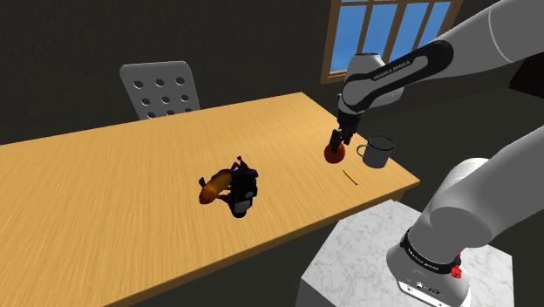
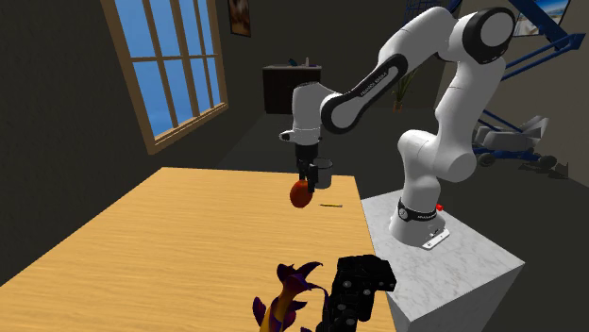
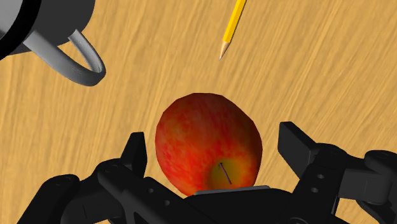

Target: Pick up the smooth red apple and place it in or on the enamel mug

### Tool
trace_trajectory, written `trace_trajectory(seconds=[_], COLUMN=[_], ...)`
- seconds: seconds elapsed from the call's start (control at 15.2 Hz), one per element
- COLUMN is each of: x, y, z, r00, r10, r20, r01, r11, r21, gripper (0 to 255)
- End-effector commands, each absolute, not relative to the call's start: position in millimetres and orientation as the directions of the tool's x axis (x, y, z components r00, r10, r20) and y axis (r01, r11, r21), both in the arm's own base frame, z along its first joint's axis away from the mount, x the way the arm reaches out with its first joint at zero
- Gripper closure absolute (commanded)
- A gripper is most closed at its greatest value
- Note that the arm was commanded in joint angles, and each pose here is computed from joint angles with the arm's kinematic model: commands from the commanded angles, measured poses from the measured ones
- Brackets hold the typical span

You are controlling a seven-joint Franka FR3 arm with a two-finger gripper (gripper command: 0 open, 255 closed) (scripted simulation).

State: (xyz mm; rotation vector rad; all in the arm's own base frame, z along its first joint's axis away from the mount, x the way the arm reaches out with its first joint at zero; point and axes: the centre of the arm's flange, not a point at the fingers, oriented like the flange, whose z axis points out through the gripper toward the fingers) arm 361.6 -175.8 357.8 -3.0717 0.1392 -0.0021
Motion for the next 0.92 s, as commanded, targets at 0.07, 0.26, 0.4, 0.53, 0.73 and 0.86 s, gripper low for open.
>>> trace_trajectory(seconds=[0.07, 0.26, 0.4, 0.53, 0.73, 0.86], x=[361.5, 361.5, 361.4, 361.3, 361.3, 361.5], y=[-175.7, -175.8, -175.8, -175.6, -175.7, -175.7], z=[357.4, 357.5, 357.6, 357.6, 357.8, 357.4], r00=[0.996, 0.996, 0.996, 0.996, 0.996, 0.996], r10=[-0.09, -0.09, -0.09, -0.09, -0.09, -0.09], r20=[-0.001, -0.001, -0.001, -0.001, -0.002, -0.001], r01=[-0.09, -0.09, -0.09, -0.09, -0.09, -0.09], r11=[-0.994, -0.994, -0.994, -0.994, -0.994, -0.994], r21=[-0.067, -0.067, -0.067, -0.067, -0.067, -0.067], gripper=[0, 255, 255, 255, 255, 255])
